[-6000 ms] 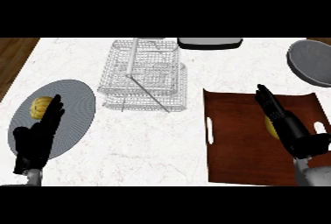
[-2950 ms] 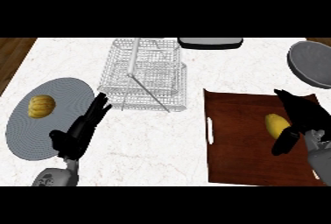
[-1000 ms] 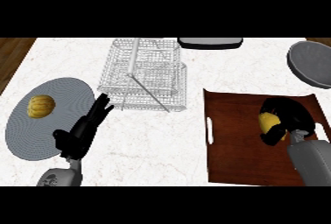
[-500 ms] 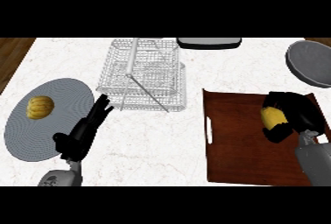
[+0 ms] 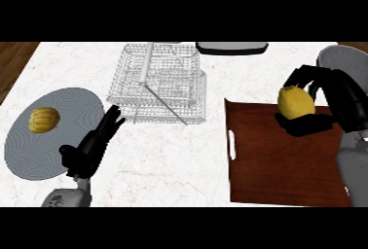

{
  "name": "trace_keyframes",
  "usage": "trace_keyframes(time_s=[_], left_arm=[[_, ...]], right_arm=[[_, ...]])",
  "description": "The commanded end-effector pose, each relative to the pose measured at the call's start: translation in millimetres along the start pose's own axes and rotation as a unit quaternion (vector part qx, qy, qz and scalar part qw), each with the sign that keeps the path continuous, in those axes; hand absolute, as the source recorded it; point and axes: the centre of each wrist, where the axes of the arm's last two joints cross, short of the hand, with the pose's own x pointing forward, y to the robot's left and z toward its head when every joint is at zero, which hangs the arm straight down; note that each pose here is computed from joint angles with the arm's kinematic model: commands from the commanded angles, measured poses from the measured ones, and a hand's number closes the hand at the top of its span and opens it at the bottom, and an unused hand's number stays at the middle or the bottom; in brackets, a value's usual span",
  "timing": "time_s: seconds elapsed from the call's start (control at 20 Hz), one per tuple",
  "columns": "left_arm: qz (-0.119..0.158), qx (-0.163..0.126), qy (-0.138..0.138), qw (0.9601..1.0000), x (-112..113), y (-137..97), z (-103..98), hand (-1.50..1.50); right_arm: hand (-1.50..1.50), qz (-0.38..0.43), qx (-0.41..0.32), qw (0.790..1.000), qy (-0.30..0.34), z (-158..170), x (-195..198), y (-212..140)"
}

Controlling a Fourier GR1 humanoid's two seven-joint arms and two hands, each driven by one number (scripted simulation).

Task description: Pick the lemon from the tray and place it in the tiered basket

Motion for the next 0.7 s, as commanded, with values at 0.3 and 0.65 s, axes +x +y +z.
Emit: trace_keyframes(time_s=[0.3, 0.65], left_arm=[[0.008, -0.020, -0.015, 0.9997, 7, -17, -7, 0.00], [-0.001, -0.022, -0.009, 0.9997, 11, -6, -12, 0.00]], right_arm=[[1.50, -0.059, -0.013, 0.998, -0.033, -25, 133, -41], [1.50, -0.064, -0.002, 0.998, -0.022, -71, 210, -30]])
